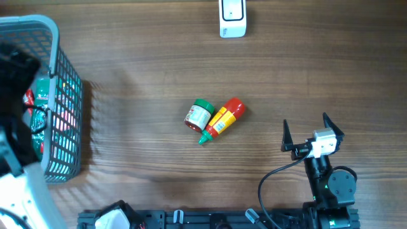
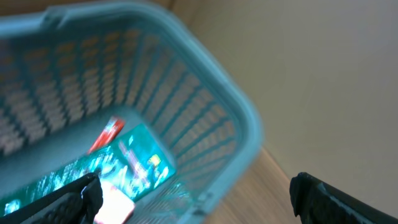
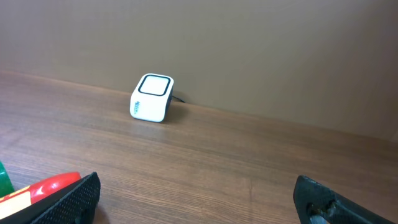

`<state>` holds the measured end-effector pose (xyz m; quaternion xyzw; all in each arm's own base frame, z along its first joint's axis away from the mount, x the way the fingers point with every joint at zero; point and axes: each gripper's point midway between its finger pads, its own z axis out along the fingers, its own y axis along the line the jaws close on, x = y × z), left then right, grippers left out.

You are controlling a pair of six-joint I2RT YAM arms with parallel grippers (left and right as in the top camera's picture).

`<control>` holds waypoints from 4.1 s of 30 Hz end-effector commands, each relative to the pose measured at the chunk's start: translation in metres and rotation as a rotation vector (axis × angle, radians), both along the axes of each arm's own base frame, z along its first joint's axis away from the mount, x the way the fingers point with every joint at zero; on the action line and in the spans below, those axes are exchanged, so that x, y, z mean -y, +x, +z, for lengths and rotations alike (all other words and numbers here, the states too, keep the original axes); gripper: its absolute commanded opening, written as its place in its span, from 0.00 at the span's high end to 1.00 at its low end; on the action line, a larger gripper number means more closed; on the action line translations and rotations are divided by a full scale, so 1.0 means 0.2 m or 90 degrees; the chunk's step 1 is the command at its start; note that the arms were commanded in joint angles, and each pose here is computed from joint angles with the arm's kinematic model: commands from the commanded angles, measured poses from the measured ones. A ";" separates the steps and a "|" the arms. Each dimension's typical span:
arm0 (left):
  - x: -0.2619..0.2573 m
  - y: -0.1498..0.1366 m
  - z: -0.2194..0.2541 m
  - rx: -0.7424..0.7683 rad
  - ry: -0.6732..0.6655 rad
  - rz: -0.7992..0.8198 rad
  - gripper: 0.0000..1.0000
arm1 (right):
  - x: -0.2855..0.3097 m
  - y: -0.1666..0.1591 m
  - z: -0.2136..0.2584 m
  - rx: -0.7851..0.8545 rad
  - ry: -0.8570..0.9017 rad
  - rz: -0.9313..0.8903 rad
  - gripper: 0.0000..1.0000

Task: Scan the item barcode
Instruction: 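Reach the left gripper into the basket and grasp the mint tissue pack, then carry the mint tissue pack out and drop it near the jar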

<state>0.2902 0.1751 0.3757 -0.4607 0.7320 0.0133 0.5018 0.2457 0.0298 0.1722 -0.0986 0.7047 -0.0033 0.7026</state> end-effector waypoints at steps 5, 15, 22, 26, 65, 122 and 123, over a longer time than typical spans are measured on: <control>-0.28 -0.07 -0.49 -0.042 -0.330 0.240 0.00 | -0.01 0.00 0.00 0.001 -0.008 0.008 0.00; -0.23 -0.18 -1.06 -0.191 -0.571 0.478 0.00 | -0.01 0.00 0.00 0.001 -0.008 0.007 0.00; -0.17 -0.30 -1.35 -0.272 -0.583 0.526 0.04 | -0.01 0.00 0.00 0.001 -0.008 0.008 0.00; -0.11 -0.38 -1.51 -0.311 -0.592 0.539 0.03 | -0.01 0.00 0.00 0.001 -0.008 0.007 0.00; 0.18 0.15 0.04 0.095 -0.293 -0.113 0.96 | -0.01 0.00 0.00 0.001 -0.008 0.008 0.00; 1.05 0.49 -0.22 -0.147 -0.050 -0.121 0.00 | -0.01 0.00 0.00 0.001 -0.008 0.007 0.00; 0.95 0.45 -0.14 -0.122 -0.042 -0.086 0.00 | -0.01 0.00 0.00 0.001 -0.008 0.007 0.00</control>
